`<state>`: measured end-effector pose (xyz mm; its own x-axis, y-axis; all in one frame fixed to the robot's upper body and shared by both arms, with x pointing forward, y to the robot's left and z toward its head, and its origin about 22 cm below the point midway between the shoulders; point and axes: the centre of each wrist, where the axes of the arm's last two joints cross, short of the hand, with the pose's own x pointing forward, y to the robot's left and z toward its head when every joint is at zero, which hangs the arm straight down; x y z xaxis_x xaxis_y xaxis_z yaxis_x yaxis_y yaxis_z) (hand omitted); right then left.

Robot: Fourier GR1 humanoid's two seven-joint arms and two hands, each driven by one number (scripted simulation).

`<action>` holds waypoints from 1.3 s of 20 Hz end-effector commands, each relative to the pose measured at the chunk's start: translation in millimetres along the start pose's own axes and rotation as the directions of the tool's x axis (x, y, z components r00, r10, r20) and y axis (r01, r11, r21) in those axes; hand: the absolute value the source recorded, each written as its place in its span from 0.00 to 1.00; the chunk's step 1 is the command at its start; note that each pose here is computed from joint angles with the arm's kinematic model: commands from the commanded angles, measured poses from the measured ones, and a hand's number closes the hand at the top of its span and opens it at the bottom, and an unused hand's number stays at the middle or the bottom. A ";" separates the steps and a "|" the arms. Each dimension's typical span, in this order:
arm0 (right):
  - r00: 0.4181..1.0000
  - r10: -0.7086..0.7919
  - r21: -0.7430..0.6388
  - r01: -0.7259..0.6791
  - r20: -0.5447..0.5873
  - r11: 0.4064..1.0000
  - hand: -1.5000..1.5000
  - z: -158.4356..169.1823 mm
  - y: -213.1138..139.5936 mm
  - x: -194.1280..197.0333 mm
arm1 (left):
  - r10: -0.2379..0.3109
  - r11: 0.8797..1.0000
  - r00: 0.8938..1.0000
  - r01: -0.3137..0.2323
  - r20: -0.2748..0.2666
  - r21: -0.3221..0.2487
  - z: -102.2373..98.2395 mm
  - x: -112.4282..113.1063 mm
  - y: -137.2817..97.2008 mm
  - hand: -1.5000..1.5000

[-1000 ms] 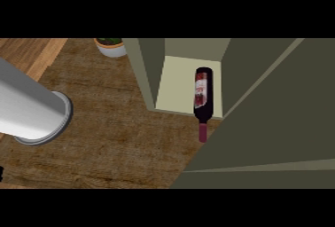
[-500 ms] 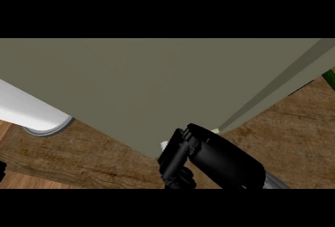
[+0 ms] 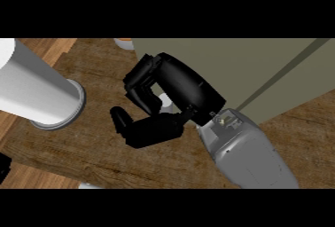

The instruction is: Pick up the wine, place it into the cabinet and close the cabinet

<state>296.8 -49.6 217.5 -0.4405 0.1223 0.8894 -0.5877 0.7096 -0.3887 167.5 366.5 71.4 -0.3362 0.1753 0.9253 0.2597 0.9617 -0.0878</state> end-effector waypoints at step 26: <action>0.955 -0.200 -0.229 0.149 -0.218 0.962 1.00 -50.6 -77.1 -63.1 | 0.009 0.999 1.000 -0.009 0.001 0.044 -4.3 -11.7 0.9 1.00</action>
<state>355.8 -14.0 230.4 -0.2932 0.0727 0.9533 -0.6591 0.7069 -0.2567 177.1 364.7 65.5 -0.3403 0.1781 0.9233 0.2347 0.9669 -0.1000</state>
